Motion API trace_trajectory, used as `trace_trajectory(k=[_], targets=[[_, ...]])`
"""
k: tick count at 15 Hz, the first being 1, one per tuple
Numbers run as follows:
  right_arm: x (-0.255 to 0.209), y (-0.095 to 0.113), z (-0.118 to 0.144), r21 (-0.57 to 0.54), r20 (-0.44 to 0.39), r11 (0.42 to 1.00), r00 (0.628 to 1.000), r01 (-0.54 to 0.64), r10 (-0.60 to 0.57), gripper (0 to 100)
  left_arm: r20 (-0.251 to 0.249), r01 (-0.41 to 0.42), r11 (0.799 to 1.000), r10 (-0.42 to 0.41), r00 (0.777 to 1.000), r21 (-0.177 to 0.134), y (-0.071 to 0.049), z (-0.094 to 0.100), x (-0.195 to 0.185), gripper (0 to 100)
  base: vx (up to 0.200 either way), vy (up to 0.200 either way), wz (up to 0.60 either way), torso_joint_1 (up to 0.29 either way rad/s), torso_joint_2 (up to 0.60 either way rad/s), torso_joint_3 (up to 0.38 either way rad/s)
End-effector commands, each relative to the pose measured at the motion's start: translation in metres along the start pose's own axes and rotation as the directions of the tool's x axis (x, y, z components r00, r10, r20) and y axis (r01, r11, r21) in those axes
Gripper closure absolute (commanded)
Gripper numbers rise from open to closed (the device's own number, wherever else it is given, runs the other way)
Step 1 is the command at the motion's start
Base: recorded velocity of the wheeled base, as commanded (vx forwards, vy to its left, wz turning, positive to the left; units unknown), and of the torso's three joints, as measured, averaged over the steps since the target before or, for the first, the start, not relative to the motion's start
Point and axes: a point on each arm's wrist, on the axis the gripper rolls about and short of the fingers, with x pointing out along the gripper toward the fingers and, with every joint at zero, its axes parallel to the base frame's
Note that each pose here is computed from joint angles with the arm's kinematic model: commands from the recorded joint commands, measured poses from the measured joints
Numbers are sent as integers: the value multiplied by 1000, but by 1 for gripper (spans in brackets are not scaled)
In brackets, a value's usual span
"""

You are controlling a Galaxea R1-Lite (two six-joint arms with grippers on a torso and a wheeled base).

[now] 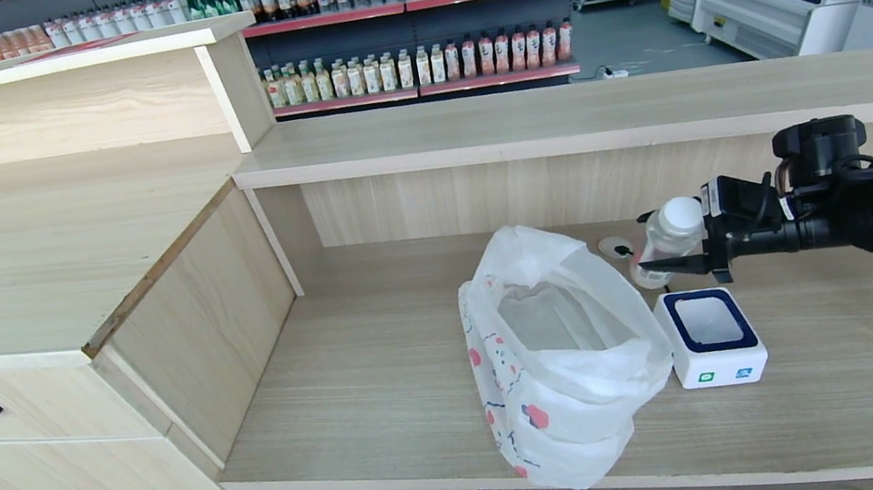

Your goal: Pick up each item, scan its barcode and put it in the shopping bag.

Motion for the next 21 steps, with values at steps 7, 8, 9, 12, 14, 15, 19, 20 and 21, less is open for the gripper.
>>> trace_trajectory(k=[7,8,9,12,14,15,19,20,21], targets=[[-20,-1,7,-51,-24,998,999,28,-29,100,-1,0,1000,0,1000,0,0,0,0,0,0,0,0,0,0,0],[-21,-1,7,-54,-26,998,999,28,-29,100,-1,0,1000,0,1000,0,0,0,0,0,0,0,0,0,0,0],[-22,0,9,-55,-27,998,999,28,-30,100,-1,0,1000,0,1000,0,0,0,0,0,0,0,0,0,0,0],[-33,-6,26,-76,-27,996,999,45,-47,100,-1,0,1000,0,1000,0,0,0,0,0,0,0,0,0,0,0],[-60,-17,57,-127,-71,984,989,123,-133,100,-1,0,1000,0,1000,0,0,0,0,0,0,0,0,0,0,0],[-105,-15,85,-95,-141,972,964,213,-225,100,-1,0,1000,0,1000,0,0,0,0,0,0,0,0,0,0,0],[-206,-7,132,292,-300,799,843,526,-446,100,-1,0,1000,0,1000,0,0,0,0,0,0,0,0,0,0,0],[-214,6,138,424,-328,707,824,566,-462,100,-1,0,1000,0,1000,0,0,0,0,0,0,0,0,0,0,0],[-216,17,144,522,-361,610,802,597,-476,100,-1,0,1000,0,1000,0,0,0,0,0,0,0,0,0,0,0]])
